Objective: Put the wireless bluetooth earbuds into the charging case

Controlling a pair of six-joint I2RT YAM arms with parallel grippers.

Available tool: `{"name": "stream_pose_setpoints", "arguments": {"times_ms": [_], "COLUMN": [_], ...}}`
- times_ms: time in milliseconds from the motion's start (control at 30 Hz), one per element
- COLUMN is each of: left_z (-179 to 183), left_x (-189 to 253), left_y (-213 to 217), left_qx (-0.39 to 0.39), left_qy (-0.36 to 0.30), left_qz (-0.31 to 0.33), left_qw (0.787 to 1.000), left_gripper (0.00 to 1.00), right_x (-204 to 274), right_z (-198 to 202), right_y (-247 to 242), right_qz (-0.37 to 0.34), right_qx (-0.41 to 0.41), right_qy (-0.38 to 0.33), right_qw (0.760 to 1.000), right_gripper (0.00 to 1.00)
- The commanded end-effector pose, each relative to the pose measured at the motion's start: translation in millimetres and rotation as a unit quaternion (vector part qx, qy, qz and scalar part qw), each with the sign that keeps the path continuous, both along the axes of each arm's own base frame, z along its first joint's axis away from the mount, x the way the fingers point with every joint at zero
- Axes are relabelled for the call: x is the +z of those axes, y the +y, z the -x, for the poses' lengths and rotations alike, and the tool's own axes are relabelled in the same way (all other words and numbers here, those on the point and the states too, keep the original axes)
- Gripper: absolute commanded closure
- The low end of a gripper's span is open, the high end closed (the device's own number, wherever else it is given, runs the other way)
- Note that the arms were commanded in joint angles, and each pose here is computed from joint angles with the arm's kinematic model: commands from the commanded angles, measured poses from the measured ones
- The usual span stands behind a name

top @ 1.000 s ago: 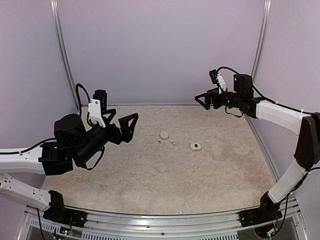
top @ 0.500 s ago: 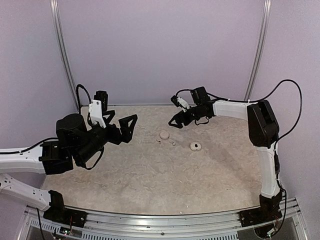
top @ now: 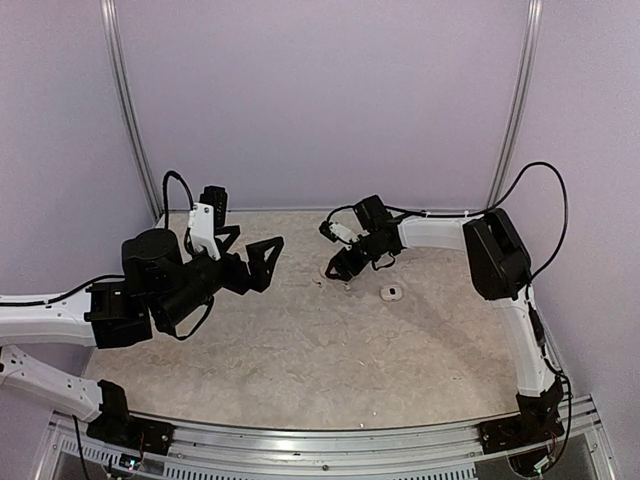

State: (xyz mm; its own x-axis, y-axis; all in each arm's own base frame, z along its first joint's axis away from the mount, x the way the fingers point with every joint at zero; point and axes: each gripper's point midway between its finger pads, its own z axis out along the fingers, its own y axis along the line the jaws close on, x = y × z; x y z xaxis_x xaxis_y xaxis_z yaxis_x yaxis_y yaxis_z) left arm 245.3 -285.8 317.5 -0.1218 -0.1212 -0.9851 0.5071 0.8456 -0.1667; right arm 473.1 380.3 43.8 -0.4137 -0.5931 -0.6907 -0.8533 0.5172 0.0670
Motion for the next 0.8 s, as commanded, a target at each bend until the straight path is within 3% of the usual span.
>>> {"name": "stream_pose_setpoints", "arguments": {"times_ms": [0, 200, 533, 767], "left_z": [-3.3, -6.7, -19.5, -23.5], "left_x": [-2.6, -3.7, -6.8, -9.2], "left_y": [-1.9, 2.1, 20.2, 27.4], "left_qx": [-0.002, -0.001, 0.027, 0.029], "left_qy": [0.001, 0.008, 0.029, 0.056], "left_qz": [-0.004, 0.006, 0.028, 0.042], "left_qw": [1.000, 1.000, 0.999, 0.997], "left_gripper": [0.01, 0.01, 0.01, 0.01], "right_x": [-8.4, -22.0, -21.6, 23.4], "right_z": [-4.5, -3.0, 5.5, 25.9], "right_y": [8.5, 16.7, 15.8, 10.0], "right_qz": [0.023, 0.040, 0.040, 0.004], "right_qx": [0.003, 0.015, 0.013, 0.012], "right_qy": [-0.016, -0.017, -0.008, -0.028], "right_qw": [1.000, 0.999, 0.999, 1.000], "right_gripper": [0.26, 0.31, 0.50, 0.60]}}
